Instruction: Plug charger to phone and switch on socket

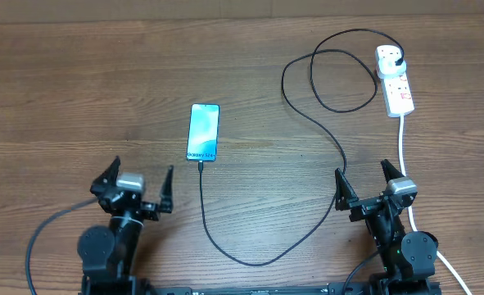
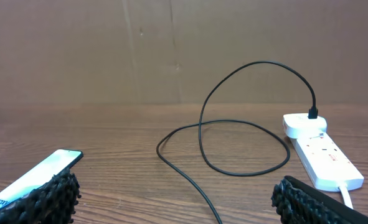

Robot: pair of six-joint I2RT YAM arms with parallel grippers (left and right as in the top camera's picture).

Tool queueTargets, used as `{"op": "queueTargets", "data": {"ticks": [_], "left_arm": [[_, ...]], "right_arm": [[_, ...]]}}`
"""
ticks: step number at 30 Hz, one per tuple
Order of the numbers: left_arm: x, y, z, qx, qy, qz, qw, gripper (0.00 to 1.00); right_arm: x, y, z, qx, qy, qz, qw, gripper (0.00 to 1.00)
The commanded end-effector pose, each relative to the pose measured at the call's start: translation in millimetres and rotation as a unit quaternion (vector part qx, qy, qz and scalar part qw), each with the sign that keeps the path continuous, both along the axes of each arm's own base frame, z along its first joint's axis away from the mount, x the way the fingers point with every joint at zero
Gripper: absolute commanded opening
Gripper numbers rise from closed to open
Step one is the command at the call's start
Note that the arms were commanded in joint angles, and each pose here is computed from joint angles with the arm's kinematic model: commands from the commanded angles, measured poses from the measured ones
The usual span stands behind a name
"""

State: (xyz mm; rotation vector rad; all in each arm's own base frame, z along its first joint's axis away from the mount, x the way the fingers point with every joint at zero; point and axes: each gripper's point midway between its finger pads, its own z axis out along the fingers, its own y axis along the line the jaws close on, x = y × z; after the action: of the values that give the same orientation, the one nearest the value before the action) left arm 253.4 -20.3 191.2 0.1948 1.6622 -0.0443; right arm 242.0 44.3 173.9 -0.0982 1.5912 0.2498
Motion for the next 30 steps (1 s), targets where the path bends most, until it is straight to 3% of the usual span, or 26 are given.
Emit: {"op": "queueTargets", "data": {"ticks": [1, 13, 30], "left_arm": [[-5.0, -2.5, -9.8, 0.05, -0.025, -0.012, 0.998, 1.0], [-8.9, -5.9, -24.5, 0.117, -0.049, -0.025, 0.992, 1.0], [-9.6, -4.6, -29.4, 0.114, -0.044, -0.022, 0.992, 1.0]], "right_arm": [[0.0, 0.3, -2.0, 0.001, -0.001, 0.0, 1.0, 1.0], [0.0, 0.3, -2.0, 0.001, -0.001, 0.0, 1.0, 1.0], [0.0, 0.3, -2.0, 0.001, -0.001, 0.0, 1.0, 1.0]]}}
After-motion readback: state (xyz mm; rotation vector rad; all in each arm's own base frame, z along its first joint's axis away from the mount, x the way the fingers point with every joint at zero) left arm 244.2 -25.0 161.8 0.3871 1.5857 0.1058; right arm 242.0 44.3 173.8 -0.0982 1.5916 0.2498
